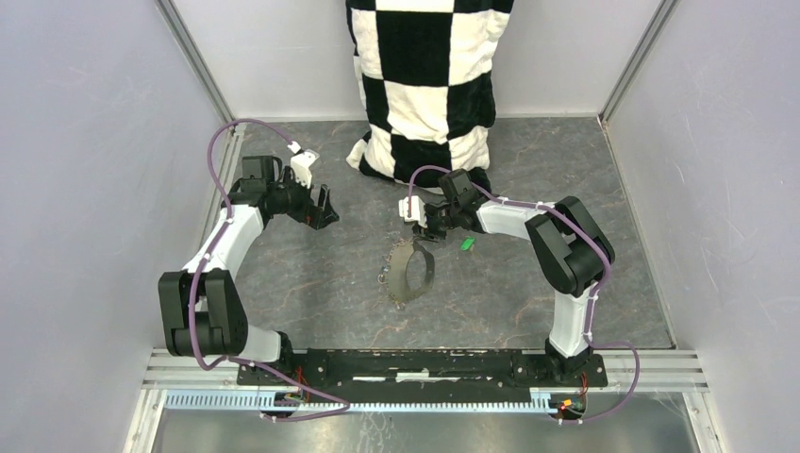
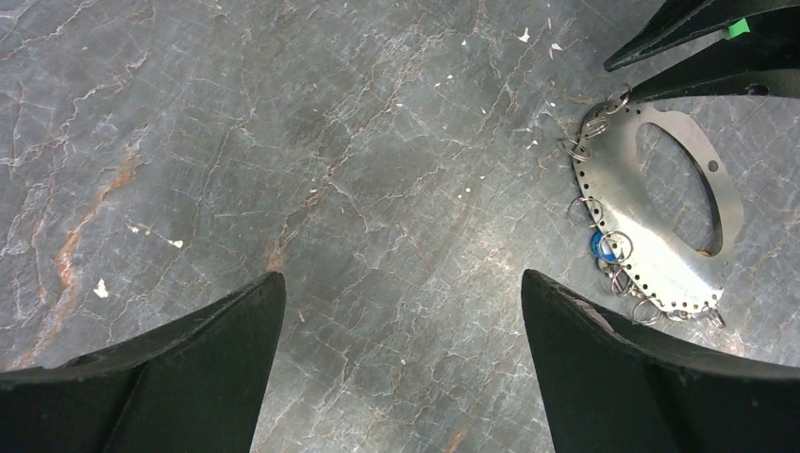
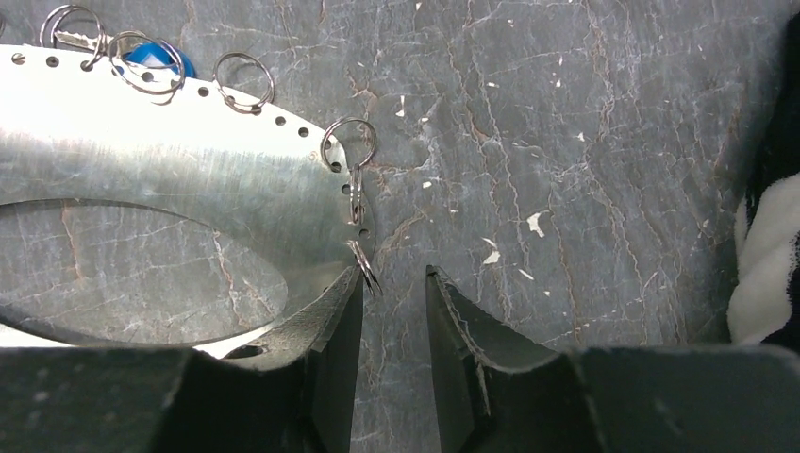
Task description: Put the keys on the keyring
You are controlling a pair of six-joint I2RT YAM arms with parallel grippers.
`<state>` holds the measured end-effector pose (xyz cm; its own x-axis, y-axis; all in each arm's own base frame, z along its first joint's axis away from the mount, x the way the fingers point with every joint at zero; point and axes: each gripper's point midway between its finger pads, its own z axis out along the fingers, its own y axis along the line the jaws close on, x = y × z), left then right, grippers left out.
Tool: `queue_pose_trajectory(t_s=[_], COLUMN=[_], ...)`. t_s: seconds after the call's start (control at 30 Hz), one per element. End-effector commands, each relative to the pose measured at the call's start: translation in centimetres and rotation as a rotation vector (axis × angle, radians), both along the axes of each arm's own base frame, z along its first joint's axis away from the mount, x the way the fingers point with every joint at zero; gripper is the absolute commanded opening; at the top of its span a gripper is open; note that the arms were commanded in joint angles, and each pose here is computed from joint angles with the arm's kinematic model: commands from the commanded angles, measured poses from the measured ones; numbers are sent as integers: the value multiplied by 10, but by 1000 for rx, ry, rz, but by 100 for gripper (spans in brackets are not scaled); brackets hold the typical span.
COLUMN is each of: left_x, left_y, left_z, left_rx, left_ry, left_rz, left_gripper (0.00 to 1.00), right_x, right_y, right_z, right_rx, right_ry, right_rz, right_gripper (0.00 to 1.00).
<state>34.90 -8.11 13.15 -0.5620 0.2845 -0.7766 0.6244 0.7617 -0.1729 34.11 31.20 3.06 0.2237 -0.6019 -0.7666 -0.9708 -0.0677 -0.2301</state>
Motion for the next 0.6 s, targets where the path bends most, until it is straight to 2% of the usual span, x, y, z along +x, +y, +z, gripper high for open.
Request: queue_pose_trajectory(t_s=[0.0, 0.47, 0.57], left_x=[8, 6, 7], left_y=[3, 7, 8], left_z=[27, 27, 28], left_rx=[16, 46, 51], left_ry=[-81, -82, -87], left_rz=[5, 8, 11], left_gripper=[100, 100, 100], right_x=[5, -7, -8], right_y=[13, 13, 10], right_z=[10, -1, -3], right_rx=[48, 23, 18], right_ry=[-25, 43, 33], right_rz=[19, 46, 38], right_gripper=[37, 36, 32])
